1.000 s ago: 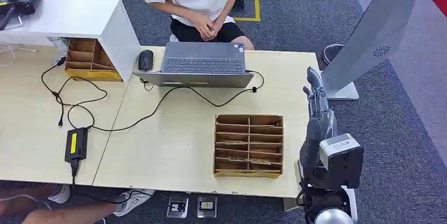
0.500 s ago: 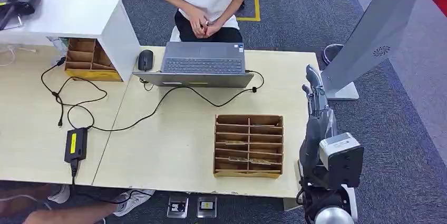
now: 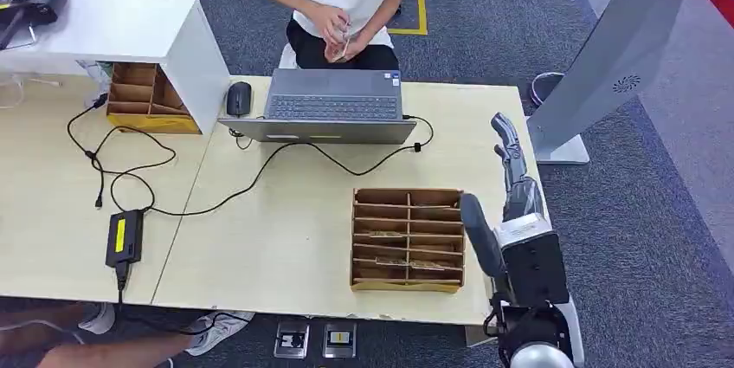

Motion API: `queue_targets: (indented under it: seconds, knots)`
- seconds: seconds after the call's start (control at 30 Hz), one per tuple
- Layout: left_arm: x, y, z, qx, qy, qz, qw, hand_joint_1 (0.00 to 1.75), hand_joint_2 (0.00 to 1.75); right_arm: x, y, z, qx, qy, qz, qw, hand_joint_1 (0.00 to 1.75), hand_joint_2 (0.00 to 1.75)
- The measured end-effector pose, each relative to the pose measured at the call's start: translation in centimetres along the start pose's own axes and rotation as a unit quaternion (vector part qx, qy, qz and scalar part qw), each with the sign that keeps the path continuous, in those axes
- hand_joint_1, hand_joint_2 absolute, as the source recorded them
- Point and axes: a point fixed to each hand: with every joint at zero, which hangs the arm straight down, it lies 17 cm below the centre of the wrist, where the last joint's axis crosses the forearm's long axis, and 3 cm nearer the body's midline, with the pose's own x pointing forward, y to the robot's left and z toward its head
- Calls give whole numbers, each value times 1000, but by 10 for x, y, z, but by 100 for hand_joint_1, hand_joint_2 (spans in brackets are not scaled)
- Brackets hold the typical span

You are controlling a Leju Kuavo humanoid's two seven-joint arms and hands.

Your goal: Pass the card to the sensor for recognition and then transmit it.

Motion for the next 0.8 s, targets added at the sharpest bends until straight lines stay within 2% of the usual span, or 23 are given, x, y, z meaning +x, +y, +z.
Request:
queue_targets:
  seconds: [0.27,0.5,0.57,0.67,0.8]
  knots:
    - [0,0,0,-1,0,0,1000,0,0,-15,12,8,20,23,14,999,0,175]
    - [1,0,0,-1,-2,0,1000,0,0,-42,31,18,49,53,65,995,0,175]
    - [1,0,0,-1,-3,-2,1000,0,0,-50,34,21,53,60,94,992,0,175]
    - [2,0,0,-1,-6,-5,1000,0,0,-62,39,27,59,65,180,980,0,175]
    - [3,0,0,-1,-6,-6,1000,0,0,-74,48,34,72,71,221,970,0,175]
